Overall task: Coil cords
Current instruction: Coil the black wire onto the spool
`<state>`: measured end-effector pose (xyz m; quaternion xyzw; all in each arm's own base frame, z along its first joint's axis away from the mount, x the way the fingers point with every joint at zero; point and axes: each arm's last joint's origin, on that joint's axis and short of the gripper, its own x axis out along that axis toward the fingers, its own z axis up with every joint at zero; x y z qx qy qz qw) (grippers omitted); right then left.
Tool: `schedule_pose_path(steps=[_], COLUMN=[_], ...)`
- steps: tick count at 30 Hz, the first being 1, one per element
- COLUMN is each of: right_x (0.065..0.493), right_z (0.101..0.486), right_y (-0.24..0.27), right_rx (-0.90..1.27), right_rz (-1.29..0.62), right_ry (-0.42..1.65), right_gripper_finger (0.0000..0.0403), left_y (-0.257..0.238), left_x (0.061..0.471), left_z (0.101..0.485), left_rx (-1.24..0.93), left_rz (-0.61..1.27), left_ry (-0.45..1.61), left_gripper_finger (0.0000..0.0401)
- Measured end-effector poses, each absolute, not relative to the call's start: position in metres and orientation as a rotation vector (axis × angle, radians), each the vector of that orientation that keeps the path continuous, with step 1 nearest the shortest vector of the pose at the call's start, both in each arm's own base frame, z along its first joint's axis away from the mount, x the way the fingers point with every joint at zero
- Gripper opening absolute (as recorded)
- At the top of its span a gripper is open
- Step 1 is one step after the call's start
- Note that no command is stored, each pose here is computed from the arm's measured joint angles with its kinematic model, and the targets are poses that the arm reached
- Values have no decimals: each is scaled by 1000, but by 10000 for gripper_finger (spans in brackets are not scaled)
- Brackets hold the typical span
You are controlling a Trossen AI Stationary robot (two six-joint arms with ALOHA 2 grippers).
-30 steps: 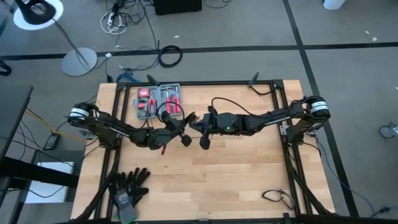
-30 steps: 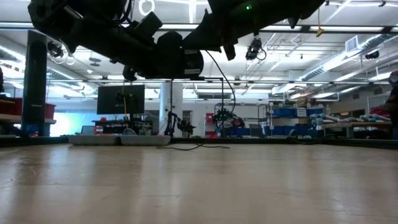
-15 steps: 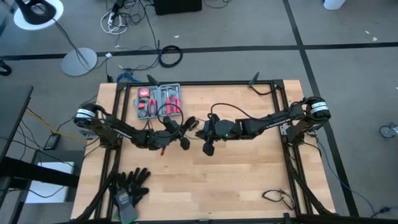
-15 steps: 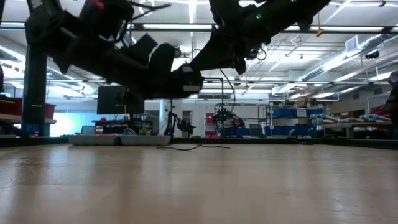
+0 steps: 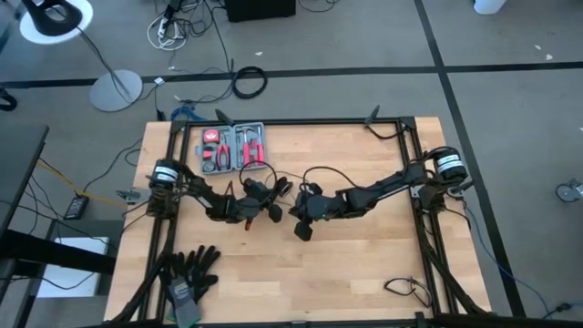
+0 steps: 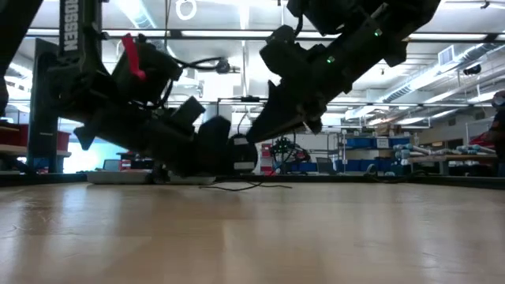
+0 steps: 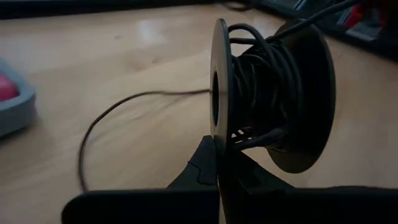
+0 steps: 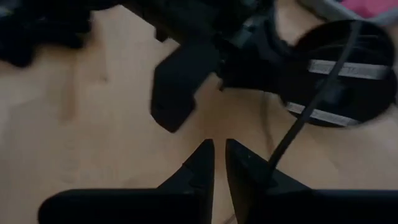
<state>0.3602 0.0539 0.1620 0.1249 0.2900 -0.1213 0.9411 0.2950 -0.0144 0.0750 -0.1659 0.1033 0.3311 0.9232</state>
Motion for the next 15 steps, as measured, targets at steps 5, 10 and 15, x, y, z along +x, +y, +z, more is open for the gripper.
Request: schedule_pose_path(steps=[5,10,15], right_x=[354,345,343], right_z=[159,150,153], right_y=[53,51,52], right_rx=[250,264,264], right_rz=[-293,-341,-340], right_ry=[659,776,778], right_gripper_finger=[38,38,41], left_y=[-5,-2,0], left_x=[295,295,295], left_z=[65,63,62], left_rx=[-330,-318,-303], left_rz=[690,689,686], left_ry=[248,253,266], left_gripper_finger=[0,0,0])
